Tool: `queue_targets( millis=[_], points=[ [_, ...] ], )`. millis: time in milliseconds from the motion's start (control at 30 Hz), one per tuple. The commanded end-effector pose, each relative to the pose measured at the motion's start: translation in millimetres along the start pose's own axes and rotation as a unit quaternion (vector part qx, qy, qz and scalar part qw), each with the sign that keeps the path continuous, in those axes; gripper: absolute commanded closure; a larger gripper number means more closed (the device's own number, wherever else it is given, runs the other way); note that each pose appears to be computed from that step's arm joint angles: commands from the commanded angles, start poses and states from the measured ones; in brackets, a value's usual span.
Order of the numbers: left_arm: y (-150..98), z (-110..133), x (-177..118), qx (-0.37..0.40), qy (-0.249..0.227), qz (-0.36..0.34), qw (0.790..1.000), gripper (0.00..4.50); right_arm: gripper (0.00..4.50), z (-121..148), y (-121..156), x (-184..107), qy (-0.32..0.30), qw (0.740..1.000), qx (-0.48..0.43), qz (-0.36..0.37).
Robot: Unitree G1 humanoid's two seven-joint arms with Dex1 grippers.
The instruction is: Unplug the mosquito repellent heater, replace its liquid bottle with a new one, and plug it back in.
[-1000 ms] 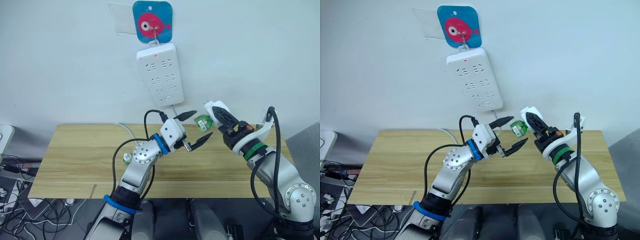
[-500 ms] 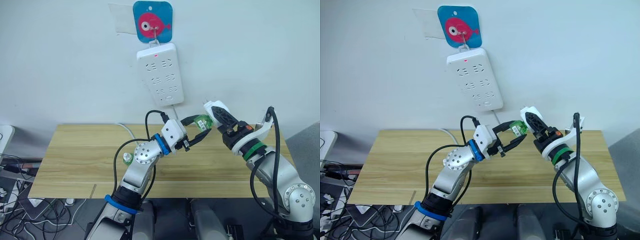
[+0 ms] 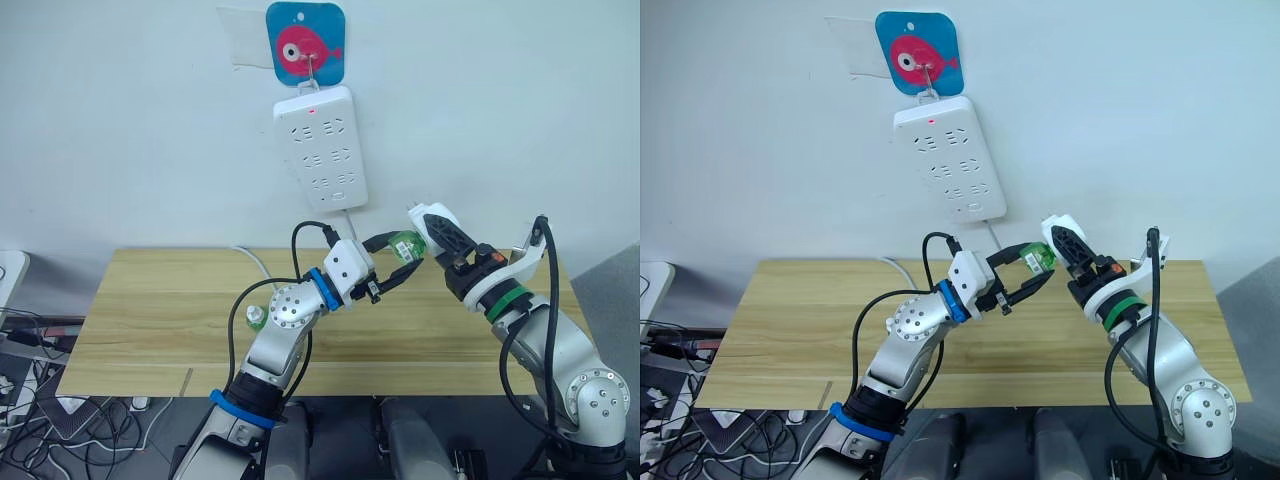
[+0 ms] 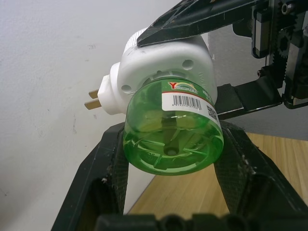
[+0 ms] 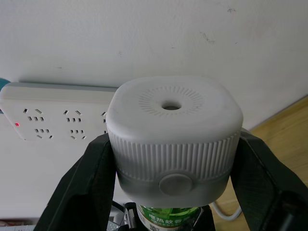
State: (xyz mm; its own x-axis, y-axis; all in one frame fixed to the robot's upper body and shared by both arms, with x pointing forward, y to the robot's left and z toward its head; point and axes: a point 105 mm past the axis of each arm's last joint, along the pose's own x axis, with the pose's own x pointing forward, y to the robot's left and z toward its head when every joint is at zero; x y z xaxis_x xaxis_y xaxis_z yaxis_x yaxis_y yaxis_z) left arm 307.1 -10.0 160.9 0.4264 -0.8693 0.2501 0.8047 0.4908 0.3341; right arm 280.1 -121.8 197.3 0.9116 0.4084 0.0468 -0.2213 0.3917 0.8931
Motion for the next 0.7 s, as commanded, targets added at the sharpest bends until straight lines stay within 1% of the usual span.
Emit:
queue_targets(
  millis=[33, 67, 467, 567, 633, 700],
  points=[
    [-1.9, 21.8, 6.4, 0.025, -0.043, 0.001, 0.999, 1.31, 1.58, -1.7, 10.9, -3.8, -0.004, 1.0, -0.007, 0.02],
    [-2.0, 22.1, 6.5, 0.025, -0.044, 0.001, 0.999, 1.02, 1.58, -1.8, 10.9, -3.8, -0.005, 1.0, -0.007, 0.019],
    [-1.2, 19.9, 6.8, 0.024, -0.041, 0.001, 0.999, 1.02, 1.58, 0.6, 11.1, -2.5, -0.009, 1.0, -0.007, 0.02],
    [-1.9, 18.1, 5.9, 0.02, -0.038, -0.001, 0.999, 1.57, 1.58, 2.4, 11.9, -2.1, -0.014, 1.0, 0.0, 0.021],
    [-2.7, 17.7, 5.5, 0.019, -0.038, -0.001, 0.999, 2.18, 1.58, 2.7, 12.0, -2.2, -0.015, 1.0, 0.002, 0.021],
    [-3.4, 17.7, 5.2, 0.018, -0.038, -0.002, 0.999, 2.22, 1.58, 2.8, 12.3, -2.2, -0.015, 1.0, 0.003, 0.021]
  ],
)
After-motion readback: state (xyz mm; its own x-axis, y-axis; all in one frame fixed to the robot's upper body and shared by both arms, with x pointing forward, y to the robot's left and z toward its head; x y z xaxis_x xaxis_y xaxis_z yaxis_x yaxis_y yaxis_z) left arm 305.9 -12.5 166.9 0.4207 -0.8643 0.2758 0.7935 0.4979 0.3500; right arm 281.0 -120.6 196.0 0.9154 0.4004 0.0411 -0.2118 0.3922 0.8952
